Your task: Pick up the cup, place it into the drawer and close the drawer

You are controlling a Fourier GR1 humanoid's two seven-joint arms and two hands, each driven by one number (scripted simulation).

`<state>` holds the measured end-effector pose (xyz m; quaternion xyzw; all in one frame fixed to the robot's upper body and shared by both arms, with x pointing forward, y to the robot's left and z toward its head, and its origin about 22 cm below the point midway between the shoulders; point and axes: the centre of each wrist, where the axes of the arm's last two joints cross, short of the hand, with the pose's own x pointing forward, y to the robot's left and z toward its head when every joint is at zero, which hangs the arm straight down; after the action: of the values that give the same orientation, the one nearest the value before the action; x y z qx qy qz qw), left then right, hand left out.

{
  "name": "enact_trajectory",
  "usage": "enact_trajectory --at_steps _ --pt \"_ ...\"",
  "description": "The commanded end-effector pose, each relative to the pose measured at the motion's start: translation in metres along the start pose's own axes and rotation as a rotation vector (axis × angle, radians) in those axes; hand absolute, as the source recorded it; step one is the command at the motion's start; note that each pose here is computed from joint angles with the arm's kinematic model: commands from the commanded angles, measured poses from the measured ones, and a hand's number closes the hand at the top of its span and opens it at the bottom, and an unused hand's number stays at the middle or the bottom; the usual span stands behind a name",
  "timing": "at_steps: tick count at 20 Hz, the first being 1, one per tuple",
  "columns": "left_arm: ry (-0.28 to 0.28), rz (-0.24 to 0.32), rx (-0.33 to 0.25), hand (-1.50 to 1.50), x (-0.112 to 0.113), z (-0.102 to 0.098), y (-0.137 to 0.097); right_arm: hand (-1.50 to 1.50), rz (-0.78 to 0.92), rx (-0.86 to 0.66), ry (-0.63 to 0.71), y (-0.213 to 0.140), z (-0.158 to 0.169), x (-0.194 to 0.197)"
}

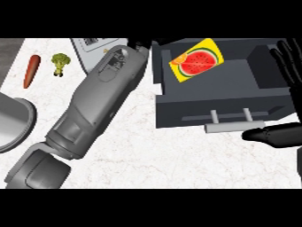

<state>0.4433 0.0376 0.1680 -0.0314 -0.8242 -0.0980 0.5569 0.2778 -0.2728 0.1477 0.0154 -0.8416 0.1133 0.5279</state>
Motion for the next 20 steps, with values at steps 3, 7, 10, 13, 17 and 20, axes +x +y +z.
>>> enact_trajectory --at_steps 3,7,10,13,17,20 --pt "0.124 -0.086 -0.023 1.50 -0.015 0.002 -0.006 -1.50 -0.028 0.041 -0.040 0.012 -0.005 0.007" --pt "0.199 -0.166 -0.132 1.50 -0.022 0.004 -0.007 -1.50 -0.013 0.065 -0.050 0.015 -0.016 0.005" --pt "0.233 -0.163 -0.156 1.50 -0.049 0.021 -0.001 -1.50 -0.030 0.091 -0.047 0.013 -0.019 0.005" --pt "0.238 -0.194 -0.166 -1.50 -0.039 0.016 -0.007 -1.50 -0.043 0.094 -0.061 0.015 -0.026 0.005" --pt "0.188 -0.066 -0.111 -1.50 -0.049 0.025 -0.005 -1.50 -0.078 0.210 -0.065 0.035 -0.028 0.003" --pt "0.179 0.021 -0.071 -1.50 -0.051 0.028 -0.003 -1.50 -0.183 0.338 -0.086 0.047 -0.026 0.004"
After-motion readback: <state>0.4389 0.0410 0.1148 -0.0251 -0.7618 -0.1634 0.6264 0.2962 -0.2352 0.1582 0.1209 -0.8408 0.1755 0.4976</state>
